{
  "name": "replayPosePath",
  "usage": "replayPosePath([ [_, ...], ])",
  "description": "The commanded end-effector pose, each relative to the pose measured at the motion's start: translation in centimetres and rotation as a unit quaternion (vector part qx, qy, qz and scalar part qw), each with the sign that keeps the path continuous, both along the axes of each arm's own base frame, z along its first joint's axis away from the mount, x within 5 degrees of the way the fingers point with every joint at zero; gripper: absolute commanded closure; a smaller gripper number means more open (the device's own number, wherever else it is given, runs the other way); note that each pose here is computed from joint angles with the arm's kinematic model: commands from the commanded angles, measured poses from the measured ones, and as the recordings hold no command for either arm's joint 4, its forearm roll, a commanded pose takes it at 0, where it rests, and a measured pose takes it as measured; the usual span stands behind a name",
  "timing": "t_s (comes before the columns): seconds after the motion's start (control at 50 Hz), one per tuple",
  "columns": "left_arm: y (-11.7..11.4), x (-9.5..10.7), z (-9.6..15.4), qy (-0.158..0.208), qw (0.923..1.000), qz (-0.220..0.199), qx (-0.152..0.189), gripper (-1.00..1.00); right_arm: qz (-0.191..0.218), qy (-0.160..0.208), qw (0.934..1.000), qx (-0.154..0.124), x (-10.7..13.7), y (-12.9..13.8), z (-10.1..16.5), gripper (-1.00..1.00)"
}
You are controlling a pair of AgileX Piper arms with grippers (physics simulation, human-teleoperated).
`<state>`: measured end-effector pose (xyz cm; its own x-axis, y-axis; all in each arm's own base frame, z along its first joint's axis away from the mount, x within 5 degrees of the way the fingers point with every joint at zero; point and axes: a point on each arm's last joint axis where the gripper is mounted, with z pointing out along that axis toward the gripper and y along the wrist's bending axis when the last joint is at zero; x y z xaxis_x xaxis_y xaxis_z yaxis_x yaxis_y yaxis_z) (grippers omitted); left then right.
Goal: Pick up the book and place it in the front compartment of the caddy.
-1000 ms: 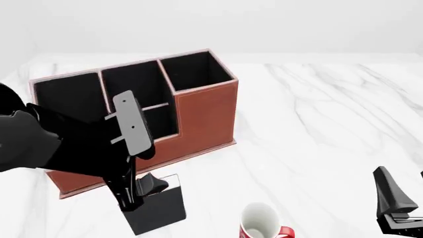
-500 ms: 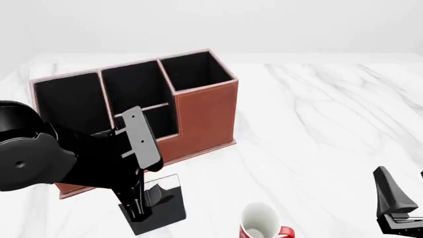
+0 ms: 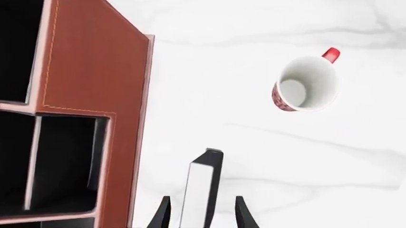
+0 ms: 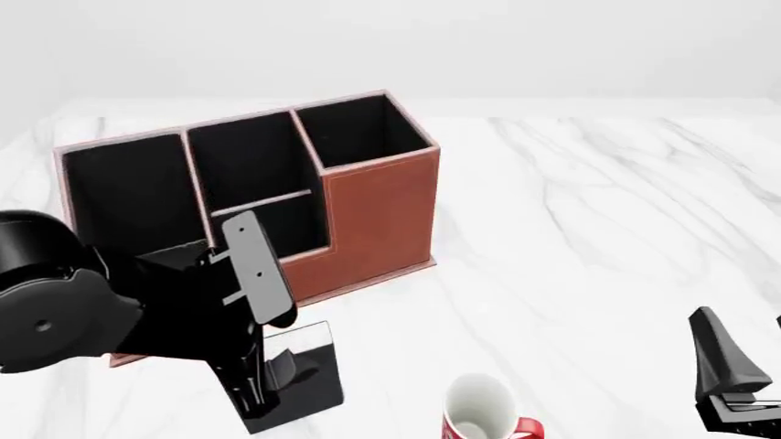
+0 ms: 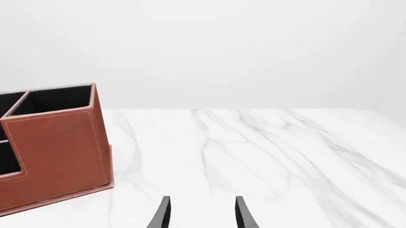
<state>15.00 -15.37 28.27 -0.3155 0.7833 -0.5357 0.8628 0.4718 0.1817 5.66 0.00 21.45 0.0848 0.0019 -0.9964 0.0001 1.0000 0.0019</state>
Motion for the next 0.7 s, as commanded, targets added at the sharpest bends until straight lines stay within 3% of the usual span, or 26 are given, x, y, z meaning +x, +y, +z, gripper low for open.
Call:
replayPosePath([
  [0.02, 0.5, 0.3, -0.4, 0.003, 0.9999, 0.015, 0.001, -1.0, 0.0, 0.0, 1.0, 0.0, 0.0, 0.0, 0.0, -1.0],
  [0.7, 0.0, 0.9, -3.1, 0.013, 0.9995, 0.029, -0.001, -1.0, 0.0, 0.0, 1.0, 0.0, 0.0, 0.0, 0.0, -1.0],
])
